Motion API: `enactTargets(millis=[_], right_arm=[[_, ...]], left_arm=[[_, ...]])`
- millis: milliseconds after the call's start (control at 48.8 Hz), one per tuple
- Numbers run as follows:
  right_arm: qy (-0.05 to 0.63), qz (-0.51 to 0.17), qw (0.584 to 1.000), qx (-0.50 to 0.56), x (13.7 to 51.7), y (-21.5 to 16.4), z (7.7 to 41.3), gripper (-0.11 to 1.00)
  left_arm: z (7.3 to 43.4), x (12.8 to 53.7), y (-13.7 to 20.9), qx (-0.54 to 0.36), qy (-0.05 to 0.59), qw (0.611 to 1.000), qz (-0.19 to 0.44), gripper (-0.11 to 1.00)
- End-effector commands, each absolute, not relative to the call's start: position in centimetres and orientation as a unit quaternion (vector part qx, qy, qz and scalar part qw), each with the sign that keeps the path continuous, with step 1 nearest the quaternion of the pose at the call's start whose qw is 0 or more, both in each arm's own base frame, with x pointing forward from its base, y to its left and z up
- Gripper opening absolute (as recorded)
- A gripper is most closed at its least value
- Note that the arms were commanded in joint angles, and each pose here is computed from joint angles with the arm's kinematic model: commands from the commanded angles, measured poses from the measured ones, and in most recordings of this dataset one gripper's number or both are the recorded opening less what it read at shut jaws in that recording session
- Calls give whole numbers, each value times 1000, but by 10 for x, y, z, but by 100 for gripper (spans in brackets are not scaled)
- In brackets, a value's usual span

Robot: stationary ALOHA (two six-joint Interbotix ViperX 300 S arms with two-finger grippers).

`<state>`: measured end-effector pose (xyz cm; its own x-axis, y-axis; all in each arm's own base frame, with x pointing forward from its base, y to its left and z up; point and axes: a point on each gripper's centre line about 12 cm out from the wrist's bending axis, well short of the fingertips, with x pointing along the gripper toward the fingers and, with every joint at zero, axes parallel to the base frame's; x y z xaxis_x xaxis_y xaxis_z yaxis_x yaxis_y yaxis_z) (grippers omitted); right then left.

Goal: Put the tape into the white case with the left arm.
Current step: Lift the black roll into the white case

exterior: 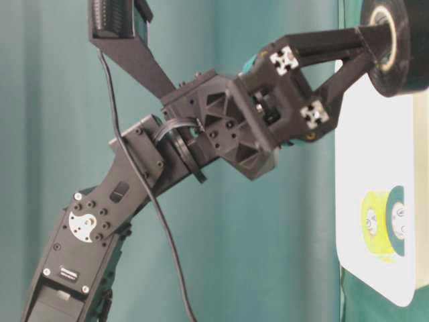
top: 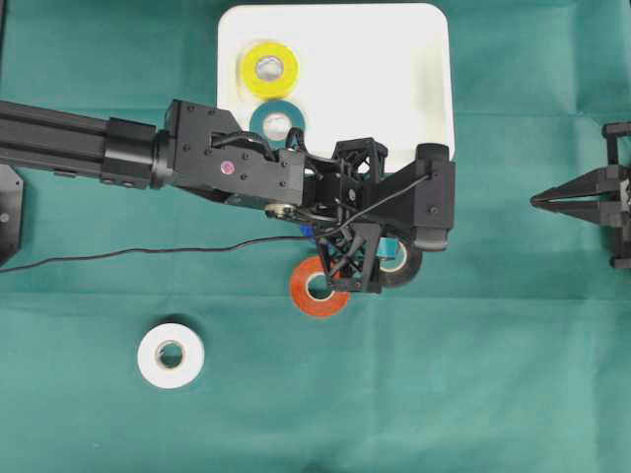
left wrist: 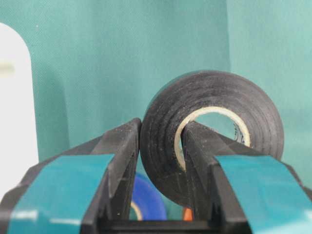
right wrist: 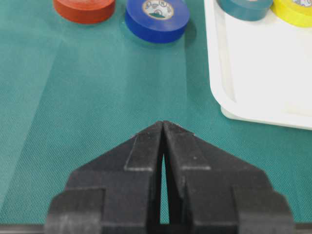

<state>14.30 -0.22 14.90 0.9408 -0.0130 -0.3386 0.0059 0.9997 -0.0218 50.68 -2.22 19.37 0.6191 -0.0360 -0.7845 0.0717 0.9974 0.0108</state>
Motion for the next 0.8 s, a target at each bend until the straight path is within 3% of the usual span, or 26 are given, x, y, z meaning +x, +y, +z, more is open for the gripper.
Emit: enactTargets(millis=[0,779], right_arm=[[165,-5,986,-9,145,-2,153,-9],[164,-5,986,-9,145,-2,154,-9]], left_arm=[[225,503,-11,24,405,913,-24,25],[206,467,139,-24,426,898,108,25]])
